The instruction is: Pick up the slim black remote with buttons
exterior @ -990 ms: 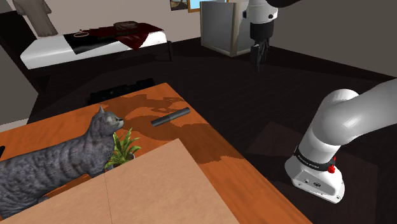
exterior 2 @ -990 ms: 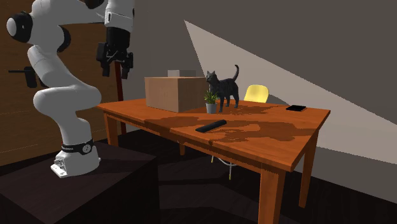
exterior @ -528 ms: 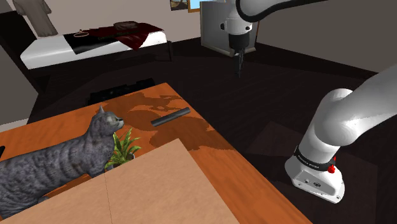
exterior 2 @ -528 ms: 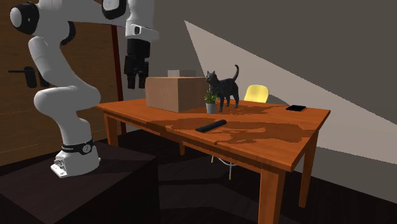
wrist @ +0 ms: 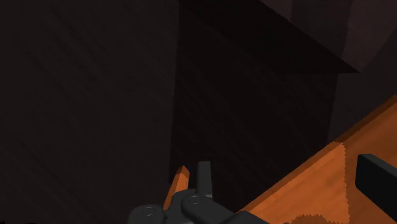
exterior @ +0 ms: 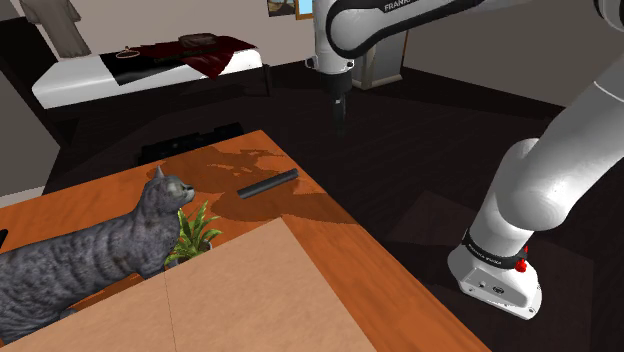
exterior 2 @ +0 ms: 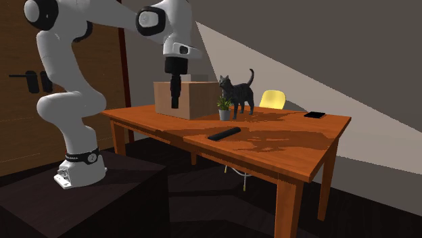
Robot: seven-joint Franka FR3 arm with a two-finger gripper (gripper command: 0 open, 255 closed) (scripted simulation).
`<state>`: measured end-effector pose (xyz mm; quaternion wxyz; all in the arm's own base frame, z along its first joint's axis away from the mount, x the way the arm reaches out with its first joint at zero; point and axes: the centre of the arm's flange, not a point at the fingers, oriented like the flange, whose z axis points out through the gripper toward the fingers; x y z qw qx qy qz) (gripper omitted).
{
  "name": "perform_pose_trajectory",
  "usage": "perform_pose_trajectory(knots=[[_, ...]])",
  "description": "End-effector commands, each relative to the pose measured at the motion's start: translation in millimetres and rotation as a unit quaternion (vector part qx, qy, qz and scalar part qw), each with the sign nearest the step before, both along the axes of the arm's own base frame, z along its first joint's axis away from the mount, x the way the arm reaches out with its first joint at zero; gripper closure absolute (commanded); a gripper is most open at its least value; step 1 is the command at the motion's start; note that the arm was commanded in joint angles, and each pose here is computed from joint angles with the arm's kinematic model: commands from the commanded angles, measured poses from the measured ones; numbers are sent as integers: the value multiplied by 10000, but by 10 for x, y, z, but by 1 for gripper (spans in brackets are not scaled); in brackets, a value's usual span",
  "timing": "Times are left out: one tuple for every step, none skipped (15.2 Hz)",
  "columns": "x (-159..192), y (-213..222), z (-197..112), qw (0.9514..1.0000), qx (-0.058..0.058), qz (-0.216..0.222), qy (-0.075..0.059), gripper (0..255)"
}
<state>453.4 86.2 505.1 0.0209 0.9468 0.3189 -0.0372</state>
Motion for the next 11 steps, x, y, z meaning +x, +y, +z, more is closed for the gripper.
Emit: perform_pose_trajectory(knots=[[193,128,-124,9994,70,335,18,0],[277,207,-179,9987,104,496,28,0],[358,289,-233,9977,137,657,37,0],[436,374,-287,9965,171,817,47,0],[511,462,-341,9950,205,978,57,0],[583,552,-394,9932,238,1138,67,0],[652,646,-447,9911,272,1298,77,0],[718,741,-499,9888,305,1457,87,0],[780,839,-550,9862,338,1616,96,0],[839,940,-601,9834,372,1775,106,0],[895,1042,-652,9802,405,1933,116,0]])
